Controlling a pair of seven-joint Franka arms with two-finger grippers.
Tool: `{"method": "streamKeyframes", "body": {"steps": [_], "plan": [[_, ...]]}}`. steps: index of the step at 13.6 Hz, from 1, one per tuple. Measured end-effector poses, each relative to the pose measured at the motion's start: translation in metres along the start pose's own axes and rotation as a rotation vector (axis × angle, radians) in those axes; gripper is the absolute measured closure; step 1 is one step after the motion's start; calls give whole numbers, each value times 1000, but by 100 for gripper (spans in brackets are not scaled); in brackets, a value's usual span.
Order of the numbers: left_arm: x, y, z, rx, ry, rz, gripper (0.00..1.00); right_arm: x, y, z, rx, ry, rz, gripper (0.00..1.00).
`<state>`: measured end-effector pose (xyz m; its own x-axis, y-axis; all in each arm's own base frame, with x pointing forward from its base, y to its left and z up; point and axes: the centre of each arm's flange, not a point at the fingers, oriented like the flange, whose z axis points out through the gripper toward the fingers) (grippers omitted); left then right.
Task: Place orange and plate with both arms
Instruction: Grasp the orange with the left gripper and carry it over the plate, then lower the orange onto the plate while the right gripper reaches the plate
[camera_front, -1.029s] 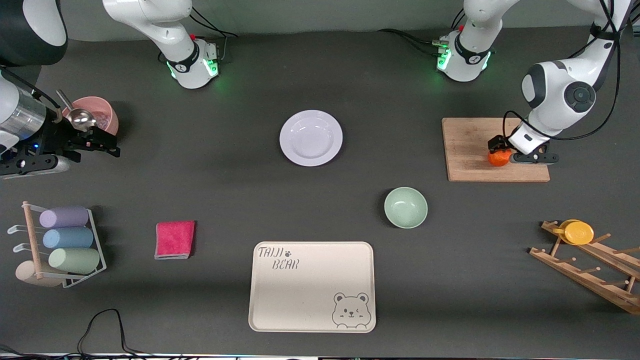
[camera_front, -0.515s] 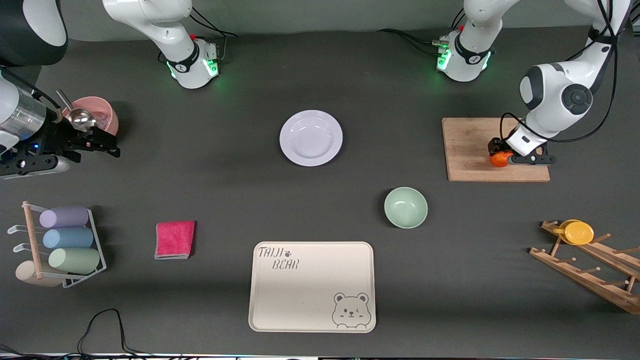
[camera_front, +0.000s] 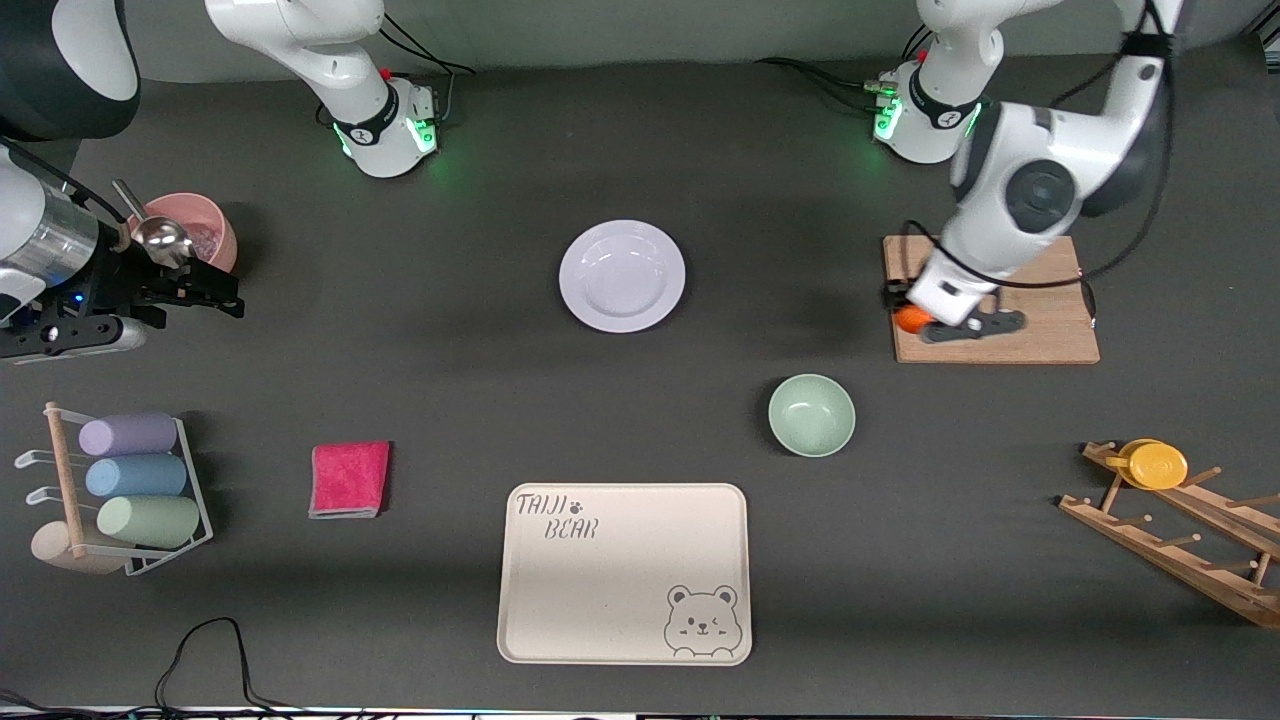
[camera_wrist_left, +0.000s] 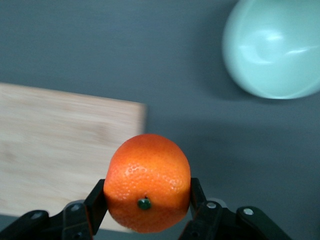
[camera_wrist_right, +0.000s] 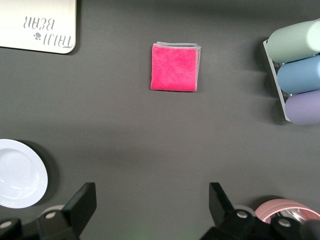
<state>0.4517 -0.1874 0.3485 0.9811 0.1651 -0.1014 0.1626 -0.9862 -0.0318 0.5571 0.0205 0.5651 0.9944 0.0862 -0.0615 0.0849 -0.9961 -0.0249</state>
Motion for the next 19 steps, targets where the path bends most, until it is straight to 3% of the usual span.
{"method": "streamKeyframes", "body": {"steps": [3, 7, 11, 12, 16, 19], "plan": [[-55, 110, -23, -44, 27, -85, 30, 4, -1, 6, 1, -7, -2, 0], [-122, 236, -36, -122, -11, -127, 30, 18, -13, 16, 2, -19, -24, 0], [-139, 305, -18, -125, -16, -153, 30, 33, -38, 34, 31, -48, -43, 0], [-142, 318, -11, -126, -23, -153, 30, 34, -48, 38, 82, -67, -38, 0], [-160, 353, 12, -127, -14, -148, 30, 21, -73, 53, 329, -234, -17, 0], [-188, 375, 53, -110, -7, -119, 30, 28, -82, 65, 536, -265, -5, 0]]}}
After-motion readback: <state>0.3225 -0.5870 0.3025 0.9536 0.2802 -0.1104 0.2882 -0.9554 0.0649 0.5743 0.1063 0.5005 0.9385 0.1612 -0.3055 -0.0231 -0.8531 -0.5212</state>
